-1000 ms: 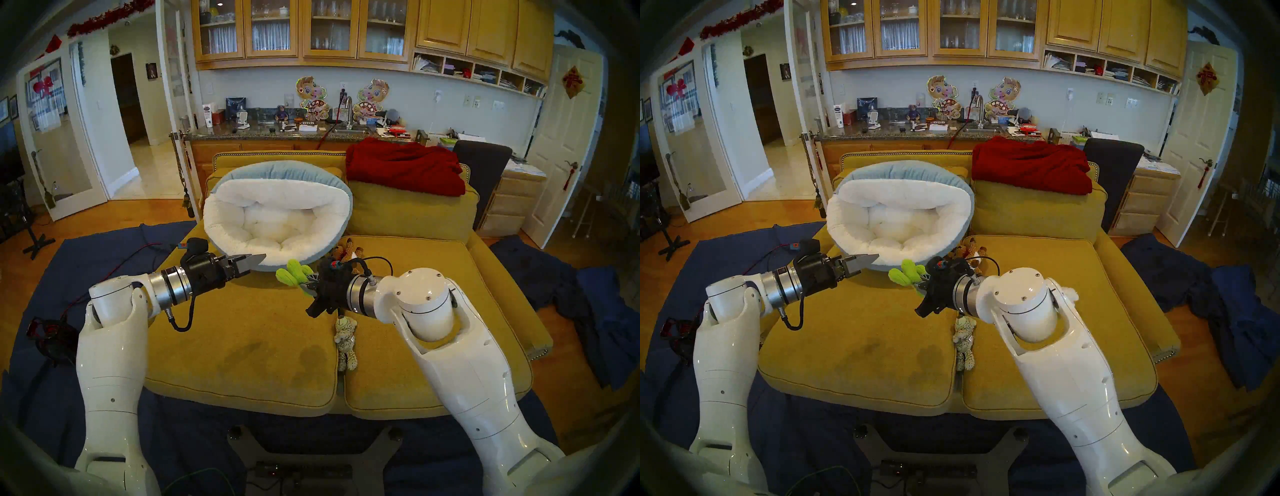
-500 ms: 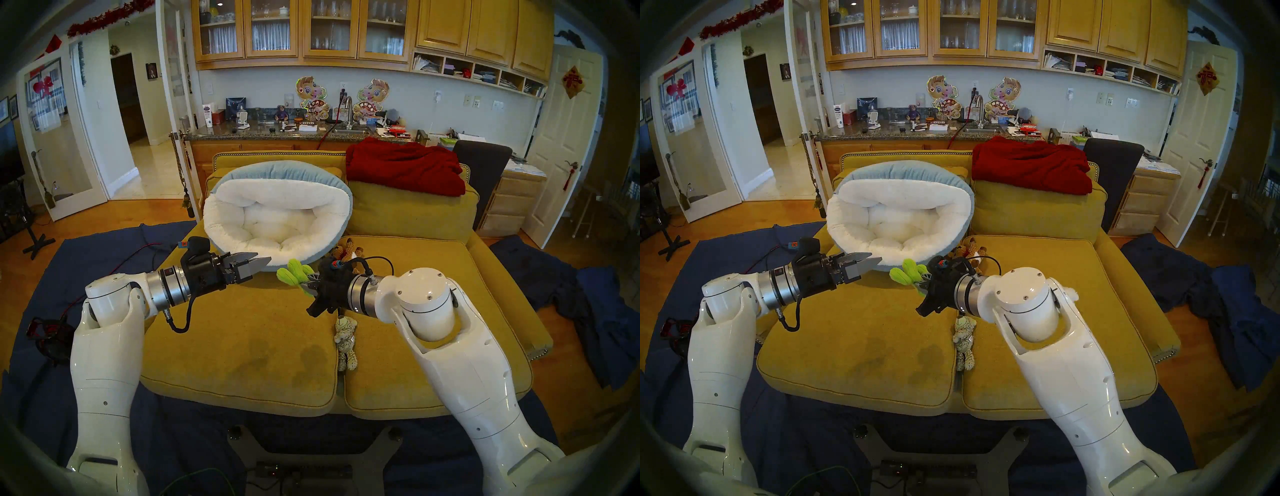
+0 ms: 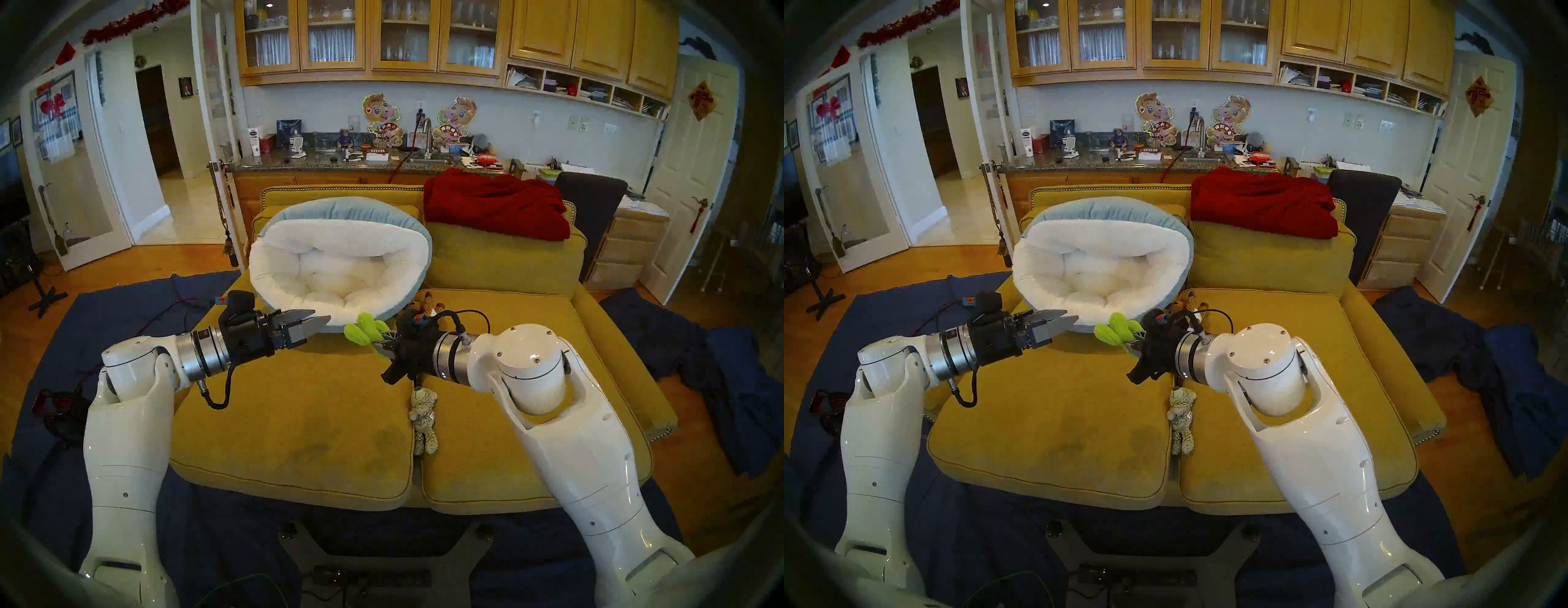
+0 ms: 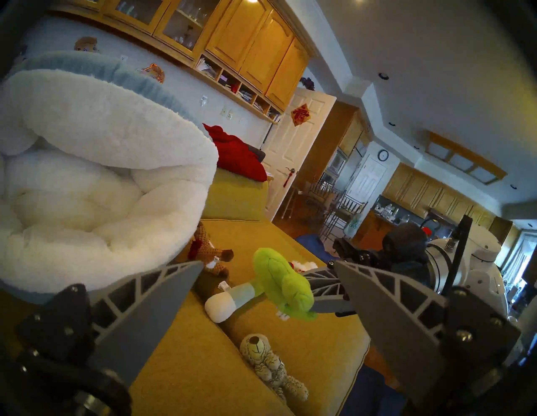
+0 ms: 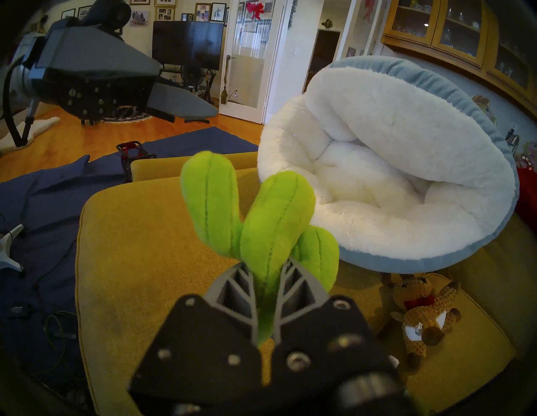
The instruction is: Put toys into dog bed
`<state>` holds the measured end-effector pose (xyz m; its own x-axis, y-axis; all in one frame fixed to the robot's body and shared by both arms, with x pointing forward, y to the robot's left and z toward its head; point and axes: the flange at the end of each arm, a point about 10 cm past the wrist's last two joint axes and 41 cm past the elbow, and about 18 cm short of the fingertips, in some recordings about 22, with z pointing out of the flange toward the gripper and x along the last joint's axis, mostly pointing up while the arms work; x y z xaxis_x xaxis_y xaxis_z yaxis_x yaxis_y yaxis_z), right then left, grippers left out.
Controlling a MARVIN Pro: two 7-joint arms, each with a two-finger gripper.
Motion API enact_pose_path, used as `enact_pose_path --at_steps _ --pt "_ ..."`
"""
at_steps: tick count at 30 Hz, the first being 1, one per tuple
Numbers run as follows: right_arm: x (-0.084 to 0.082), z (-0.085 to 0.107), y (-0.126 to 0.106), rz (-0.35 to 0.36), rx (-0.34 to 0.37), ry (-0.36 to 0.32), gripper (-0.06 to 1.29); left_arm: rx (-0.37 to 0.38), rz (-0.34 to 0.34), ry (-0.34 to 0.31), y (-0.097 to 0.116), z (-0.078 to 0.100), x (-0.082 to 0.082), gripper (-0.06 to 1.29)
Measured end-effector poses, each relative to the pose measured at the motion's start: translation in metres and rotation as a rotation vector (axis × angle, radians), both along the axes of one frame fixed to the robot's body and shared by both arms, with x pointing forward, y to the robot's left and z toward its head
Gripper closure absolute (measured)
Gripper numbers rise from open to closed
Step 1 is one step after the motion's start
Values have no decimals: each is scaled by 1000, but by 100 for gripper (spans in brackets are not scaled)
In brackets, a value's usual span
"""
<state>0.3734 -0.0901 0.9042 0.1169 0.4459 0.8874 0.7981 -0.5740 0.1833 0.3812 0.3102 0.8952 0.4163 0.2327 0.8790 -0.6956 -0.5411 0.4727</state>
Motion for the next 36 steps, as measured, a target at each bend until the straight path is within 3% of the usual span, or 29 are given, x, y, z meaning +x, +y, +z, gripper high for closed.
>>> enact_pose_path --at_steps 9,22,36 --pt "1 -3 1 -5 -5 8 123 -71 16 54 -6 -1 0 0" --pt "0 -7 12 -2 -32 -2 123 -135 -67 142 -42 -18 -22 0" --pt "2 -3 12 -15 -37 -9 124 -143 -126 128 -47 -26 -35 0"
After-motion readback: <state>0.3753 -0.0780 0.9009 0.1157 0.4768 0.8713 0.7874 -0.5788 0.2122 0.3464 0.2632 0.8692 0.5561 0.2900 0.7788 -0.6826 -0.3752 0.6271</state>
